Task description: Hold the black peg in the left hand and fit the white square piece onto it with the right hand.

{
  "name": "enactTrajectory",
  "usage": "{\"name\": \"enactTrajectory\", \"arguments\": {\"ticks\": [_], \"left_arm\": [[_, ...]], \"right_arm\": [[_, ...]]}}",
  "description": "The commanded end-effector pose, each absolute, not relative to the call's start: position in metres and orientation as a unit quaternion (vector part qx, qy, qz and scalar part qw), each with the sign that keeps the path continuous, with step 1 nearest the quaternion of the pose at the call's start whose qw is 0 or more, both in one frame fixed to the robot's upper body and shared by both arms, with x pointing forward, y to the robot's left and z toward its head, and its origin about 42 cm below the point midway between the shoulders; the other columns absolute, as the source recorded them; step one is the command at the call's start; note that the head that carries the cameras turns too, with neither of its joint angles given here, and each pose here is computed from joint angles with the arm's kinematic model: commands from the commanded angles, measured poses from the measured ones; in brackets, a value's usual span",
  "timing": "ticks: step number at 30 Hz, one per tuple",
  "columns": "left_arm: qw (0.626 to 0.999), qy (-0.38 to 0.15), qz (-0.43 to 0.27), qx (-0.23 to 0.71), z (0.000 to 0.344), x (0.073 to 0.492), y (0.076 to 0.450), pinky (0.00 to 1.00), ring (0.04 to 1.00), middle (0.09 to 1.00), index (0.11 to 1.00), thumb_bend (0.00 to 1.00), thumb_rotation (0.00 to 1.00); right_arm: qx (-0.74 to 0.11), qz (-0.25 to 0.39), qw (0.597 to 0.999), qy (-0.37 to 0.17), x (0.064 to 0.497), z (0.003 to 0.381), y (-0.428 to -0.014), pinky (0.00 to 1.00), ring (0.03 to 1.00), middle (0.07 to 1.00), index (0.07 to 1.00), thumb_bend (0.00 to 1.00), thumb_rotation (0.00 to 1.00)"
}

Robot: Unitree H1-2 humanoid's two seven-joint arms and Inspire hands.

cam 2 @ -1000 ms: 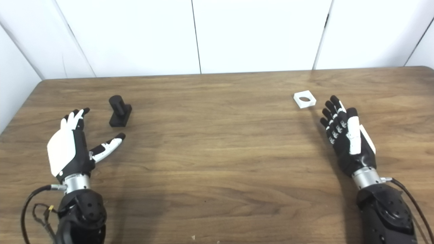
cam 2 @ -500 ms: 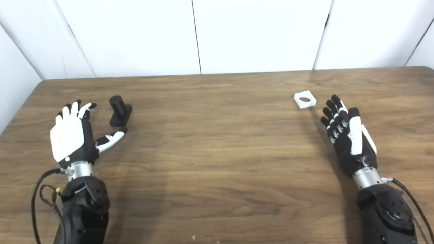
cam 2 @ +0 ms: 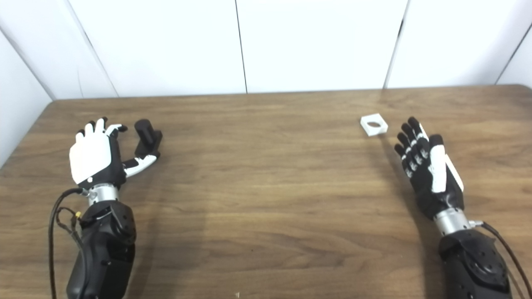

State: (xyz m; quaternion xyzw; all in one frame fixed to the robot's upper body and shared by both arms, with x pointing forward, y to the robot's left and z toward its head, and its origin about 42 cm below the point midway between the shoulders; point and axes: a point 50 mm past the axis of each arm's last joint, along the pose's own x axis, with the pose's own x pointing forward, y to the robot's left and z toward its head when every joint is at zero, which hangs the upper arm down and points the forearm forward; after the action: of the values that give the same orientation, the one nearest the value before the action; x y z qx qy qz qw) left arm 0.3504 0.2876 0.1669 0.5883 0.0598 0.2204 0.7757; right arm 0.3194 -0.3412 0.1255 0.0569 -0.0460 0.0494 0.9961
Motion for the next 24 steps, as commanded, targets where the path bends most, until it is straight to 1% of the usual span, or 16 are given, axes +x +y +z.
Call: {"name": "enactTrajectory", "arguments": {"ticks": [1, 4, 11, 16, 21, 24], "left_arm": [[0.758, 0.03, 0.245, 0.604, 0.192, 0.367, 0.293, 1.0, 1.0, 0.963, 0.751, 0.79, 0.5], [0.753, 0.038, 0.239, 0.612, 0.193, 0.377, 0.294, 1.0, 1.0, 0.964, 0.763, 0.78, 0.51], [0.75, 0.05, 0.229, 0.618, 0.193, 0.395, 0.294, 0.98, 1.0, 0.96, 0.758, 0.79, 0.53], [0.747, 0.06, 0.225, 0.623, 0.191, 0.402, 0.295, 0.98, 1.0, 0.962, 0.756, 0.79, 0.55], [0.74, 0.068, 0.222, 0.631, 0.187, 0.408, 0.296, 0.98, 1.0, 0.958, 0.754, 0.78, 0.54], [0.738, 0.075, 0.218, 0.635, 0.185, 0.41, 0.297, 0.99, 1.0, 0.963, 0.757, 0.78, 0.55]], "right_arm": [[0.093, 0.04, 0.995, 0.007, 0.296, 0.08, -0.33, 1.0, 1.0, 1.0, 1.0, 0.62, 1.0], [0.095, 0.038, 0.995, 0.008, 0.296, 0.079, -0.33, 1.0, 1.0, 1.0, 1.0, 0.62, 1.0], [0.096, 0.032, 0.995, 0.008, 0.293, 0.077, -0.33, 1.0, 1.0, 1.0, 1.0, 0.64, 1.0], [0.094, 0.032, 0.995, 0.008, 0.292, 0.076, -0.332, 1.0, 1.0, 1.0, 1.0, 0.64, 1.0], [0.092, 0.029, 0.995, 0.008, 0.29, 0.076, -0.334, 1.0, 1.0, 1.0, 1.0, 0.64, 1.0], [0.091, 0.027, 0.995, 0.007, 0.289, 0.077, -0.335, 1.0, 1.0, 1.0, 1.0, 0.64, 1.0]]}}
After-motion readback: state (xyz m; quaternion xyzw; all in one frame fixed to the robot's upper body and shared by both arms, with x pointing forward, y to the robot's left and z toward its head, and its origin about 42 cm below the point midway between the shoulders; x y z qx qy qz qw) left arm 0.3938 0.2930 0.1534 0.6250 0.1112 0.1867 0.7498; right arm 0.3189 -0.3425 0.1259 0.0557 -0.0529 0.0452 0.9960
